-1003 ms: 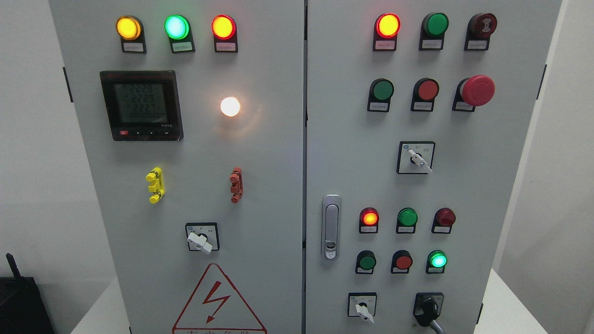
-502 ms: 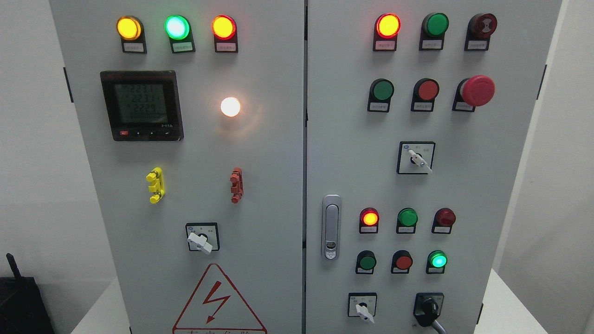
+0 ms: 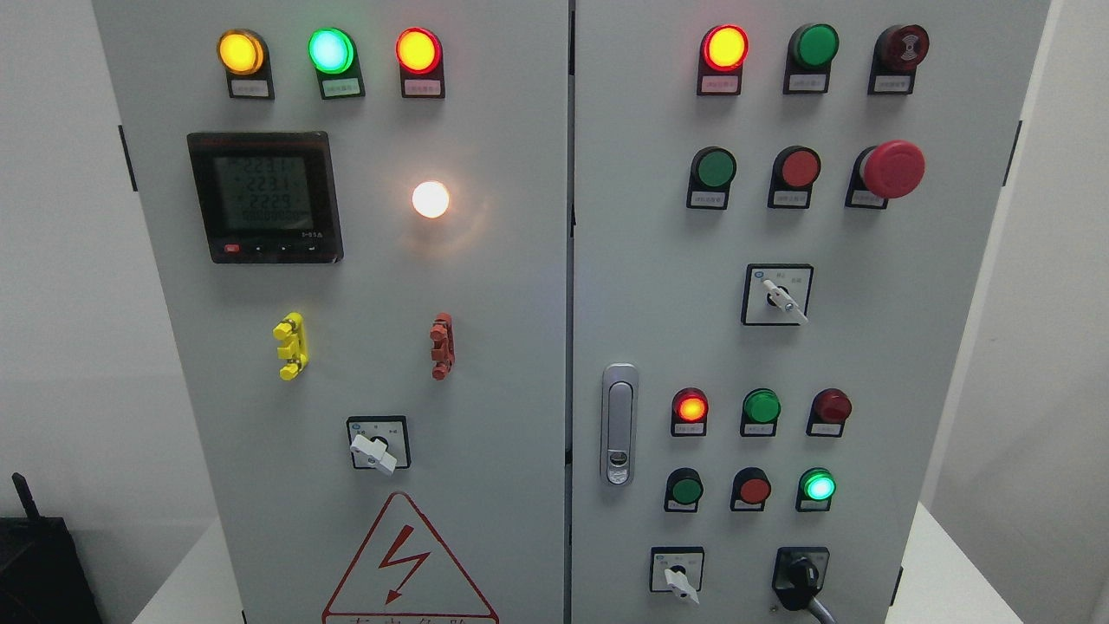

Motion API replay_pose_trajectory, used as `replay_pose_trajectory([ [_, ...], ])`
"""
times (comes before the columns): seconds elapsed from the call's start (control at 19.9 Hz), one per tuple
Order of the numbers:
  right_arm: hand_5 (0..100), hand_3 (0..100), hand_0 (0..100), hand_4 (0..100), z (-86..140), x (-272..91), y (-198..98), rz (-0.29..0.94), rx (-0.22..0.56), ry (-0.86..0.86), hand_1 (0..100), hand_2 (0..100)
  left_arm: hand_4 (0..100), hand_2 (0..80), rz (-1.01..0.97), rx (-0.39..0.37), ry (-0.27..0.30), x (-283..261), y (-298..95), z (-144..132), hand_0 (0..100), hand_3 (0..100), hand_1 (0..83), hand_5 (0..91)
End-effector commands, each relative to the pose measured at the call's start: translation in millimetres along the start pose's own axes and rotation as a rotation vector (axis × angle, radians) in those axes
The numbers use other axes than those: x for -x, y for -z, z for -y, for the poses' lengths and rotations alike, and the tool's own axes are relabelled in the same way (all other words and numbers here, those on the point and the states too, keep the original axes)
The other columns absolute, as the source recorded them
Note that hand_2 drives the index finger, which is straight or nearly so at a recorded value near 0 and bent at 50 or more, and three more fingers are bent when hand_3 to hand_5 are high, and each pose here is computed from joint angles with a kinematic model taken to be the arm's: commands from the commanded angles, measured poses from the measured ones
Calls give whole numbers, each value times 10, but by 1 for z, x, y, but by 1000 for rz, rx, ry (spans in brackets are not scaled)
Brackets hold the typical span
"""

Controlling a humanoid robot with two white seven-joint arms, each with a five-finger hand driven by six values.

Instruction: Trip black knob to open circuit

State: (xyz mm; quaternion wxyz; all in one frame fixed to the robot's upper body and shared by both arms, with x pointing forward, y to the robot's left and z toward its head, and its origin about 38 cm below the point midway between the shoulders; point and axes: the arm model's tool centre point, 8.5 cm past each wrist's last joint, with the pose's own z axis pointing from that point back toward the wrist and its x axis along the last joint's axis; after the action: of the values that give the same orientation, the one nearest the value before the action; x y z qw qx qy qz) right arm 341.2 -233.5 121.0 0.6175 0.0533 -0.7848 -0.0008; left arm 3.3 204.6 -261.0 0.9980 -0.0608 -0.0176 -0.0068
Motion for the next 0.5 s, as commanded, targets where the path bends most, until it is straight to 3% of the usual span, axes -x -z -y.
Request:
replay_pose_trajectory([
  [0.0,948,1000,0,953,6,-2,-1,8,26,2,0,0,0,0,25,-2,3,-9,1,-1,120,0,389,0],
  [0.45,948,1000,0,952,12,-2,-2,5,32,-9,0,0,0,0,25,-2,2,-9,1,-1,120,0,389,0],
])
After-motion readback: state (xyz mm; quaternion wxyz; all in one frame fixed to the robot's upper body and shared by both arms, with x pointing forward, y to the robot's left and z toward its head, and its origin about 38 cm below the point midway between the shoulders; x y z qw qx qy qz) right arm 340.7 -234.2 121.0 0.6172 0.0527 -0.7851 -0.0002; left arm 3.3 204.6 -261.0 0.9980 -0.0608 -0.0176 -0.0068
